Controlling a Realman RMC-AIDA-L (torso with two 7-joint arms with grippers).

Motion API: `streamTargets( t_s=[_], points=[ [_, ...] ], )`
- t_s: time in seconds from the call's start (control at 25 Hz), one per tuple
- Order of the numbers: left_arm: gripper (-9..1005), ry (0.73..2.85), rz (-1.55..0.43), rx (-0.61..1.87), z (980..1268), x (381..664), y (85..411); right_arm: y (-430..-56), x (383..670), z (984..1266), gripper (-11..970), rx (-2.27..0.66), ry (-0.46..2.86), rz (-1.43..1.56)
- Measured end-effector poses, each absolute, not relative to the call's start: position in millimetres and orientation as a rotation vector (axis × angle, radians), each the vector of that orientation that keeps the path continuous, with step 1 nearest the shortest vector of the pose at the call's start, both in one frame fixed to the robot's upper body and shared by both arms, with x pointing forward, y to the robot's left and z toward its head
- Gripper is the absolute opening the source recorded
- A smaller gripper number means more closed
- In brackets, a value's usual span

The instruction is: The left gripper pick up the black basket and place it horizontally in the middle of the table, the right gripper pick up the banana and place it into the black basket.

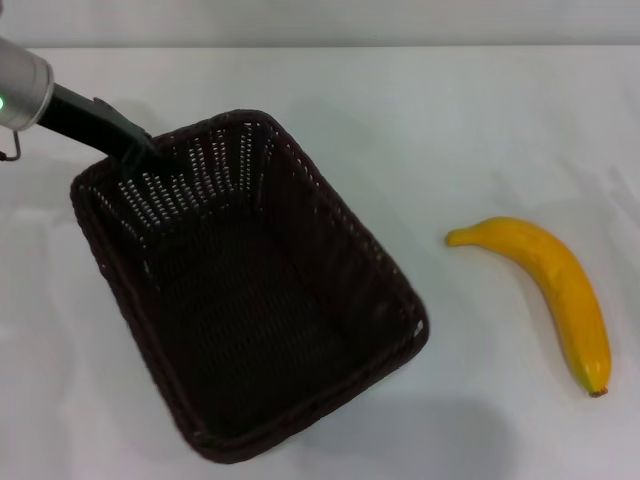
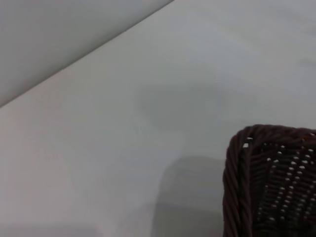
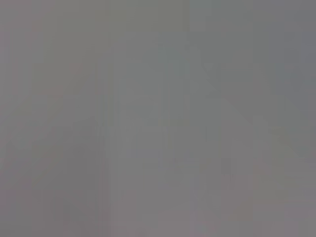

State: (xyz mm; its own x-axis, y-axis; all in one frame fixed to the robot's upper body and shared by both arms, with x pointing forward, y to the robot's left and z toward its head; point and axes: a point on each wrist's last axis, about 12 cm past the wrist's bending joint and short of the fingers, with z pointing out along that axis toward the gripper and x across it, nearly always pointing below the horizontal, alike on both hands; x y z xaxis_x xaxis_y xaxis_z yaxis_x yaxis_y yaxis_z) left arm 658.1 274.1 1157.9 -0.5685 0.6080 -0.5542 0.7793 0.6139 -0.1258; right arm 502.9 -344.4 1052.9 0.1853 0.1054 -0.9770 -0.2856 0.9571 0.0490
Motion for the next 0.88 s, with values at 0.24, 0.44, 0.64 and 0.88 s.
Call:
streamTargets(
  t_s=[0.24,0.44,0.64,0.88],
  points=[
    [237,2.371,-0.536,1.070,1157,656,275,-345,500,1052,870,-0.152,1.358,0.287],
    [199,2.339,-0.593,1.029,1165,654,283,-346,498,1051,869,-0.147,1.359,0.287],
    [185,2.271,-0.671,1.013,1176,650,289,-346,498,1051,869,-0.143,1.358,0.284],
    [180,2.186,-0.790,0.935,1190,644,303,-347,498,1052,870,-0.140,1.356,0.281]
  ],
)
